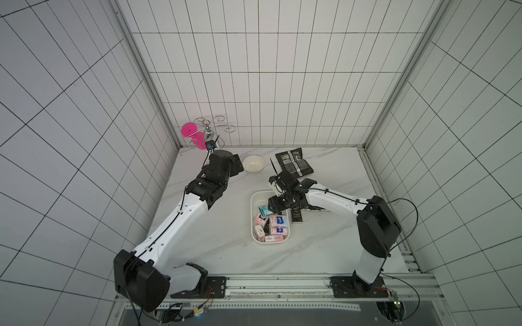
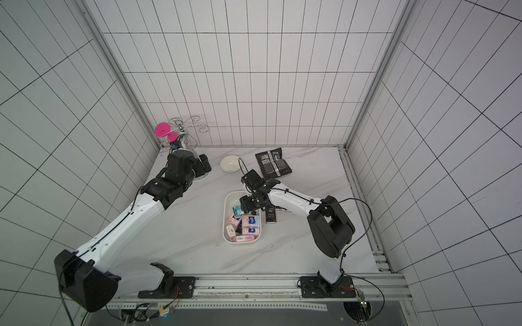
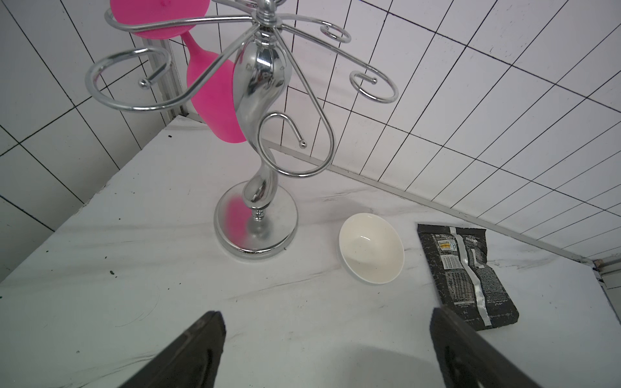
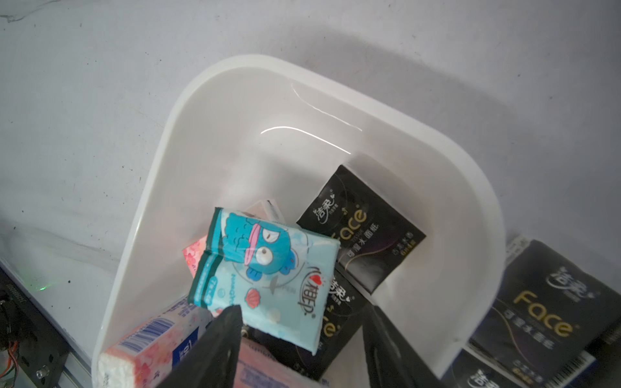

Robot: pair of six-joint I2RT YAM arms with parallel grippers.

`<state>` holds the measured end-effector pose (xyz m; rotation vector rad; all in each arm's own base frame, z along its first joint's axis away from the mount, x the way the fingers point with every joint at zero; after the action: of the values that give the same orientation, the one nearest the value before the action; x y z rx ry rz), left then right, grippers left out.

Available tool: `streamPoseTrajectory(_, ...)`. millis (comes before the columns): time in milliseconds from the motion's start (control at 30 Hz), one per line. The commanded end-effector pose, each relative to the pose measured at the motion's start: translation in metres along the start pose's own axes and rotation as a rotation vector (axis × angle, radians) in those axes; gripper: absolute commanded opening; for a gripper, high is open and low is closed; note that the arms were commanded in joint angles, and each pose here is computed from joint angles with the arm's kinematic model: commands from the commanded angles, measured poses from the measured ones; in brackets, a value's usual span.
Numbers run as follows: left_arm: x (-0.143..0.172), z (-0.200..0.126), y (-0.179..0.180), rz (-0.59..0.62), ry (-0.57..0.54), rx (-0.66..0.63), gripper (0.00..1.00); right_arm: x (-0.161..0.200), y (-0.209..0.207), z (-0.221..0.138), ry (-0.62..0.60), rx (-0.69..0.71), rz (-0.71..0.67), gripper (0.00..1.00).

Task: Take the pocket tissues out of the storage box
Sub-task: Pick up the pocket tissues from the storage box.

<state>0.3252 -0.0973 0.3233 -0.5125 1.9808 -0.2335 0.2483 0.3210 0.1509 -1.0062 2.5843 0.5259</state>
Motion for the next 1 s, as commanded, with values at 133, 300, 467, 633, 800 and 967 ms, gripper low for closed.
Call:
streamPoseTrajectory(133,-0.009,-0.009,0.0,0.004,-0.03,0.0,0.99,0.006,0.004,0.026,0.06,-0.061,0.008,0.59)
streamPoseTrajectory(300,-0.015,-0.013,0.001,0.013,-0.044,-0.008,0.99,0.004,0.006,0.035,0.071,-0.095,0.01,0.5)
streamPoseTrajectory(467,-0.014,-0.012,0.002,0.012,-0.042,-0.012,0.99,0.002,0.009,0.036,0.045,-0.118,0.015,0.37)
streamPoseTrajectory(633,-0.01,-0.008,0.002,0.008,-0.031,-0.012,0.99,0.0,0.011,0.031,0.02,-0.135,0.004,0.24)
streamPoseTrajectory(800,-0.01,-0.007,0.001,0.005,-0.03,-0.009,0.99,-0.003,0.012,0.025,-0.009,-0.133,-0.003,0.14)
streamPoseTrajectory(967,-0.011,-0.009,0.002,0.007,-0.034,-0.009,0.99,-0.004,0.012,0.024,-0.012,-0.14,-0.017,0.0)
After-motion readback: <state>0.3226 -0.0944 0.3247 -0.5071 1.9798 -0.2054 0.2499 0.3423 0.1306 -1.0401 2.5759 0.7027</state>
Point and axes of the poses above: each gripper's point midway between its finger pads, its own z axis out along the fingers, its own y axis along the line the jaws close on, x = y × z, the point moved 7 cm from there along -z, back along the fingers, and after that the axes turned 7 degrees about -z, right-handed, at the moved point
